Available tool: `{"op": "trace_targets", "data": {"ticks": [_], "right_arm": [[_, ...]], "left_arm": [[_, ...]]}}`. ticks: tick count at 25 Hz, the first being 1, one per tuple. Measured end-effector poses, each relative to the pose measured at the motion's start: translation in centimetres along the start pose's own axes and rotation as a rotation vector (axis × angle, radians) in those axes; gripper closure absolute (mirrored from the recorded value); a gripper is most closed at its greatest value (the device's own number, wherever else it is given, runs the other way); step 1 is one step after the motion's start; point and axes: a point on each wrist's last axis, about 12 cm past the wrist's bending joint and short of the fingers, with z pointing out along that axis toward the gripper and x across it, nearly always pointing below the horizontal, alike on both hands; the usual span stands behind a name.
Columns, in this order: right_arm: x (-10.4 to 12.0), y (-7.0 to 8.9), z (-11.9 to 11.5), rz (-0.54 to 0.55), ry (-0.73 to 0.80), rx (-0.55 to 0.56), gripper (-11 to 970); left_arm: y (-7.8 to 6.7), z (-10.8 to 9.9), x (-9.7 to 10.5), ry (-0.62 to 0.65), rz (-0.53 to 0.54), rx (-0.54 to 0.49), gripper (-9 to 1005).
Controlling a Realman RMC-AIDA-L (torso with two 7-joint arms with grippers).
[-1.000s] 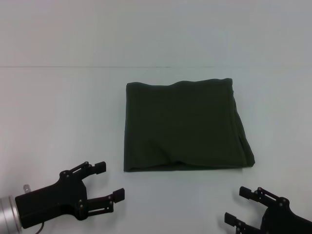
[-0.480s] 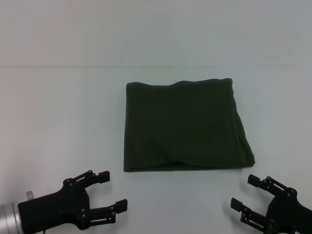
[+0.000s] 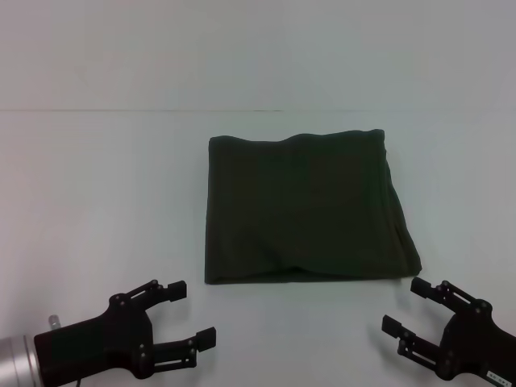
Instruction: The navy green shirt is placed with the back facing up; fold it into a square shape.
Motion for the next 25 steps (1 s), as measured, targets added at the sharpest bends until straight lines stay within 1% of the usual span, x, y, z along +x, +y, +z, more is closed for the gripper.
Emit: {"op": "trace_targets", "data": {"ticks": [25], "right_arm": [[-0.16, -0.11, 0.0, -0.002, -0.012, 0.006, 168]], "left_arm": [[-0.14, 0.09, -0.14, -0.012, -0.002, 0.011, 50]]}}
